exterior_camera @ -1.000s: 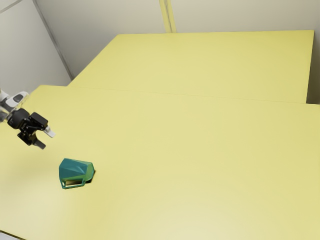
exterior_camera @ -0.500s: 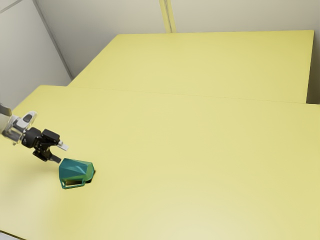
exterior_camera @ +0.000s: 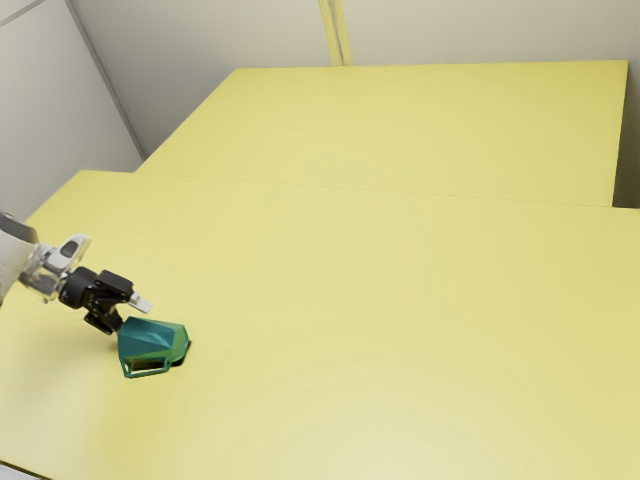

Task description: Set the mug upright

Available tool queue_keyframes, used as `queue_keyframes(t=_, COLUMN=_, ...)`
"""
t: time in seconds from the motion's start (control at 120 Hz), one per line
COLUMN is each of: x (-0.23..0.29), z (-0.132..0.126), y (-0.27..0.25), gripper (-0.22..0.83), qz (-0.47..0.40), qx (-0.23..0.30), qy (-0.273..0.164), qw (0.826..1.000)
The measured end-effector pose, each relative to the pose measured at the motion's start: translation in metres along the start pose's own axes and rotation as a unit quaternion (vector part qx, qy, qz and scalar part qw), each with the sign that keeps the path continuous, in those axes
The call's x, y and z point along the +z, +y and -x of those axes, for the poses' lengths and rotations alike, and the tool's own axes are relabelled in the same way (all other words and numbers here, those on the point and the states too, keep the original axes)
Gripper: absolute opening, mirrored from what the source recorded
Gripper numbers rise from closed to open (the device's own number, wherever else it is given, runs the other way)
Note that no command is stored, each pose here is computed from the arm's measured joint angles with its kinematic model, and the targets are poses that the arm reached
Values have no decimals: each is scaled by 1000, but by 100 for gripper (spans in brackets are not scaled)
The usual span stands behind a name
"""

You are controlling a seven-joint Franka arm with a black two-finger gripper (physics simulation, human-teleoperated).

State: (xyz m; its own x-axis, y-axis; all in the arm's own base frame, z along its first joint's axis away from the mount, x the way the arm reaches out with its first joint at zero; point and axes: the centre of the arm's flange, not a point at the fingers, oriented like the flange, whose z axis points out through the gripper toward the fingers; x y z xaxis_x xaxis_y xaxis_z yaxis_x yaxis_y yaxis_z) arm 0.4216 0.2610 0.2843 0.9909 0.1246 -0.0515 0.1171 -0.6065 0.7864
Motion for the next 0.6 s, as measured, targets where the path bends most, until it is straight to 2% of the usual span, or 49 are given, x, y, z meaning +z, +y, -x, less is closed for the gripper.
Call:
queue_keyframes(t=0.042, x=3, z=-1, y=2, gripper=58, qz=2, qx=4, qy=-3, qw=1000)
queue_keyframes(t=0.183, x=4, z=-2, y=4, gripper=21, qz=6, qx=11, qy=-7, qw=1000)
queue_keyframes(t=0.283, x=3, z=-2, y=5, gripper=4, qz=8, qx=16, qy=-8, qw=1000)
queue_keyframes(t=0.425, x=1, z=-1, y=11, gripper=-7, qz=12, qx=25, qy=-7, qw=1000)
queue_keyframes(t=0.6, x=-8, z=1, y=30, gripper=-14, qz=24, qx=47, qy=-3, qw=999)
